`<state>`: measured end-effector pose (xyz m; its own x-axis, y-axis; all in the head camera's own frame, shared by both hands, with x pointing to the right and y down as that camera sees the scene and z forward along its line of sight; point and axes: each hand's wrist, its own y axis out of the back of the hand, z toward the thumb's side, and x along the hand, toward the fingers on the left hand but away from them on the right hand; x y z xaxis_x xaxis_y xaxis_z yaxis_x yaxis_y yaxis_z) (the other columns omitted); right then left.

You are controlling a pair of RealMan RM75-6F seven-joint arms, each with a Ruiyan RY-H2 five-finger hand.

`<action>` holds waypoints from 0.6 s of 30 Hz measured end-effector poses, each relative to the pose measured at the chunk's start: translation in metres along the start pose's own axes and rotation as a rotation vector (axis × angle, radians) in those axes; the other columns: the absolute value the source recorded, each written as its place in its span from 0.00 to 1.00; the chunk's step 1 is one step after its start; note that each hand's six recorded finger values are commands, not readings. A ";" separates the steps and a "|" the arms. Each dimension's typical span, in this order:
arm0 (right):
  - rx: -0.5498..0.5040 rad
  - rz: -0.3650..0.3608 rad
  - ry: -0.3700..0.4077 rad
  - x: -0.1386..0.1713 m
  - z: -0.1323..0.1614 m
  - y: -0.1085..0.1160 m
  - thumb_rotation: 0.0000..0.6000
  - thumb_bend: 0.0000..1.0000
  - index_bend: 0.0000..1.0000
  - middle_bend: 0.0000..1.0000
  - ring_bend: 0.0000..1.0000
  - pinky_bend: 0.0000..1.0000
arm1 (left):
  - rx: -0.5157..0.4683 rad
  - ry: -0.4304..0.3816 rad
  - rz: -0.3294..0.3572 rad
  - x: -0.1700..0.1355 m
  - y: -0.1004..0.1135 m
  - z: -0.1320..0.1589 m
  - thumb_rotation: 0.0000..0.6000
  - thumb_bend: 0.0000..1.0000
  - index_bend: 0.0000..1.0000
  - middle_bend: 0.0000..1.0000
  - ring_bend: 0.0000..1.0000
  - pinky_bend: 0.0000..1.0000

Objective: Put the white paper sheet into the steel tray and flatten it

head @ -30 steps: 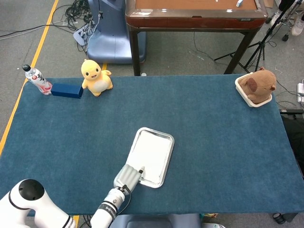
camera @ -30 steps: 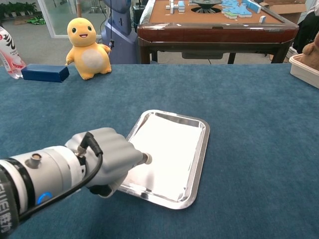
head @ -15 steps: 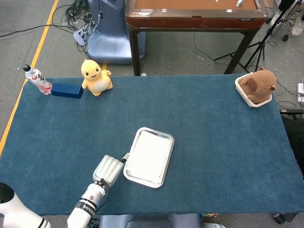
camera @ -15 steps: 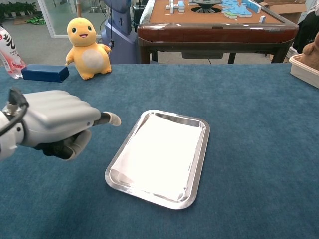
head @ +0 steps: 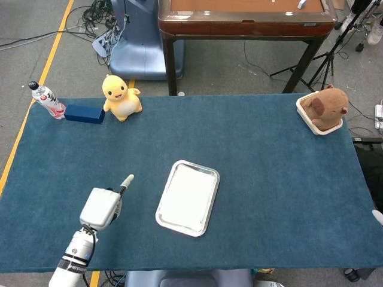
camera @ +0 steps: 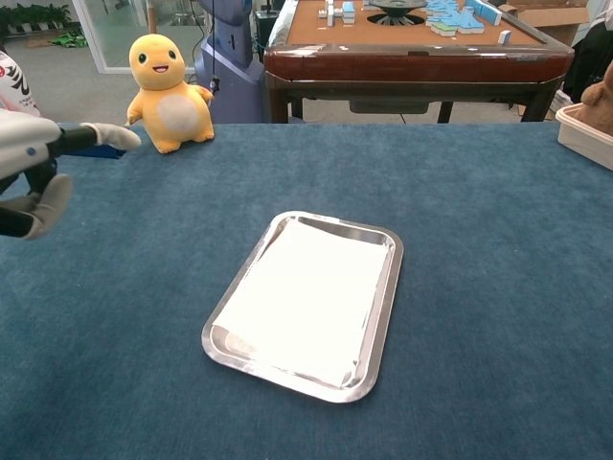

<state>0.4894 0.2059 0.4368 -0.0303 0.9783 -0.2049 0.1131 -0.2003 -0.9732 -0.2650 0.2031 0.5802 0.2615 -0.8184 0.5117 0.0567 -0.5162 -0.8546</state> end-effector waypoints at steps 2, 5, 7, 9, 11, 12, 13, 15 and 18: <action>0.004 0.006 0.003 0.000 0.002 -0.002 1.00 0.00 0.20 0.31 0.16 0.33 | -0.030 0.014 0.027 -0.003 0.001 -0.012 1.00 0.57 0.09 0.59 0.48 0.70; 0.010 0.015 0.006 -0.001 0.004 -0.006 1.00 0.00 0.20 0.31 0.16 0.33 | -0.076 0.027 0.082 -0.009 0.005 -0.032 1.00 0.52 0.10 0.53 0.44 0.63; 0.014 0.022 0.008 -0.001 0.006 -0.009 1.00 0.00 0.20 0.31 0.16 0.33 | -0.097 0.016 0.122 -0.014 0.008 -0.045 1.00 0.52 0.11 0.49 0.42 0.57; 0.017 0.028 0.009 -0.002 0.008 -0.011 1.00 0.00 0.20 0.31 0.16 0.33 | -0.101 -0.012 0.152 -0.021 0.010 -0.058 1.00 0.52 0.11 0.45 0.39 0.50; 0.018 0.034 0.012 -0.002 0.010 -0.014 1.00 0.00 0.20 0.31 0.16 0.33 | -0.087 -0.039 0.172 -0.027 0.012 -0.070 1.00 0.52 0.11 0.43 0.38 0.47; 0.017 0.037 0.013 -0.002 0.012 -0.016 1.00 0.00 0.20 0.31 0.16 0.33 | -0.069 -0.053 0.184 -0.032 0.013 -0.078 1.00 0.52 0.12 0.42 0.37 0.46; 0.016 0.040 0.015 -0.002 0.013 -0.018 1.00 0.00 0.20 0.31 0.16 0.33 | -0.054 -0.060 0.193 -0.036 0.014 -0.083 1.00 0.52 0.13 0.42 0.37 0.46; 0.014 0.045 0.016 -0.003 0.016 -0.021 1.00 0.00 0.20 0.31 0.16 0.33 | -0.025 -0.063 0.209 -0.047 0.015 -0.096 1.00 0.52 0.16 0.42 0.37 0.44; 0.013 0.056 0.015 -0.004 0.020 -0.027 1.00 0.00 0.20 0.31 0.16 0.33 | -0.016 -0.035 0.199 -0.062 0.015 -0.110 1.00 0.52 0.22 0.42 0.37 0.44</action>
<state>0.4667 0.2067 0.4621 -0.0095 0.9663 -0.2572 0.1015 -0.2549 -0.9616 -0.3868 0.2183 0.5453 0.2995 -0.8955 0.3293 -0.0144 -0.3494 -0.9369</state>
